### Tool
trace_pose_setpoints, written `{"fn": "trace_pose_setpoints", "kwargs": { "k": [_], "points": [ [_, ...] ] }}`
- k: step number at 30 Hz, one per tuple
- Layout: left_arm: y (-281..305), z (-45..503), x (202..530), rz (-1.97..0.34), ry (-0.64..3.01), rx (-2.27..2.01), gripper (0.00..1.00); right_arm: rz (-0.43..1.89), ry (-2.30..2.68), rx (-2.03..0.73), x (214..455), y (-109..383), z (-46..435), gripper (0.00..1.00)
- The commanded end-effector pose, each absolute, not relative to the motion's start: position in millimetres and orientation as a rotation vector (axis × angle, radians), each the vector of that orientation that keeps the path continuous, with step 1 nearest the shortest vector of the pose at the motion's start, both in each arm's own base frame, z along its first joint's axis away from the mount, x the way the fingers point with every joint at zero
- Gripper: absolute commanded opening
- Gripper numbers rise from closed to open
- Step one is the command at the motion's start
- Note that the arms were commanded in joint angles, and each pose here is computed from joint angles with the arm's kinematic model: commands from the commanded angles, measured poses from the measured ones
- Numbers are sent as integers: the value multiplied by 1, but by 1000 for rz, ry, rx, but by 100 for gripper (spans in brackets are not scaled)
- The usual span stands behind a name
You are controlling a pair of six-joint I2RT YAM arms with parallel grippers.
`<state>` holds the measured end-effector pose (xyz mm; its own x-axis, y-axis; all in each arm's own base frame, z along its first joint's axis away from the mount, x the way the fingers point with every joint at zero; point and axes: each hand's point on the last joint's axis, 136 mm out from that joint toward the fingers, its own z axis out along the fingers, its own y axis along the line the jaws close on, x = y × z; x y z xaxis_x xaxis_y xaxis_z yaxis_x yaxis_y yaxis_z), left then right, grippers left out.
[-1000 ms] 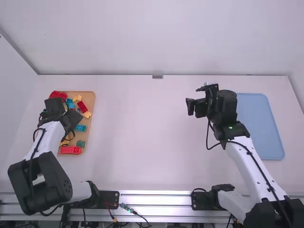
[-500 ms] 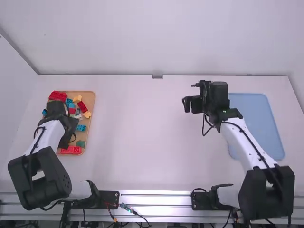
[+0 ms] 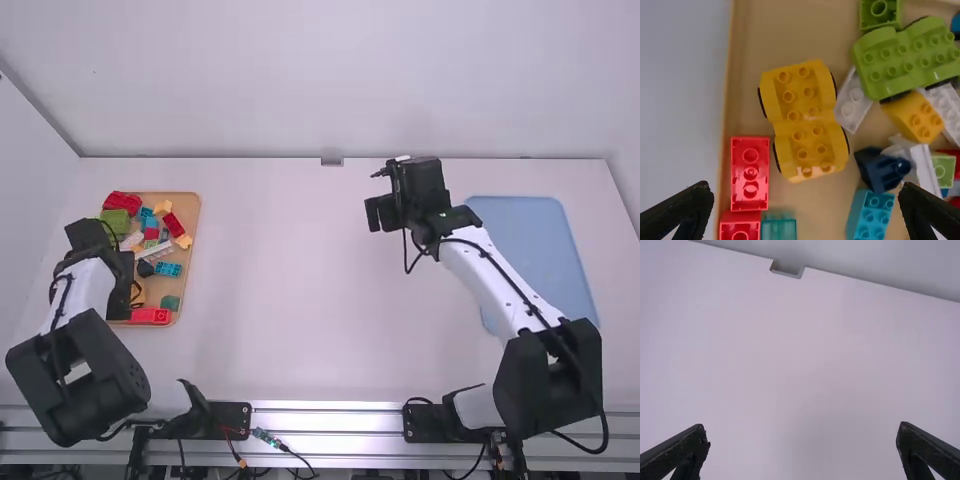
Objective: Assemble lego blocks to make yellow taxi
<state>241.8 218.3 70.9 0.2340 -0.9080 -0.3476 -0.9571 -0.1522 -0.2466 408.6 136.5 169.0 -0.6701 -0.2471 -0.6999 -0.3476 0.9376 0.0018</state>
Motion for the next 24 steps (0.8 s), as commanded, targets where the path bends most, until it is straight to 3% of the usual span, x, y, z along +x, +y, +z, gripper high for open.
{"fn": "trace_pose_setpoints", "kwargs": {
  "k": [1,12,19,24],
  "points": [
    [218,56,239,121,1713,-2180,99,126,2316,-405,416,134,177,99],
    [227,25,264,63,1786,-2272,94,128,2301,-406,418,134,179,99],
    [230,20,267,66,1791,-2278,87,128,2302,-405,418,134,179,99],
    [228,15,268,51,1788,-2273,87,128,2303,-405,418,134,179,99]
  ]
}}
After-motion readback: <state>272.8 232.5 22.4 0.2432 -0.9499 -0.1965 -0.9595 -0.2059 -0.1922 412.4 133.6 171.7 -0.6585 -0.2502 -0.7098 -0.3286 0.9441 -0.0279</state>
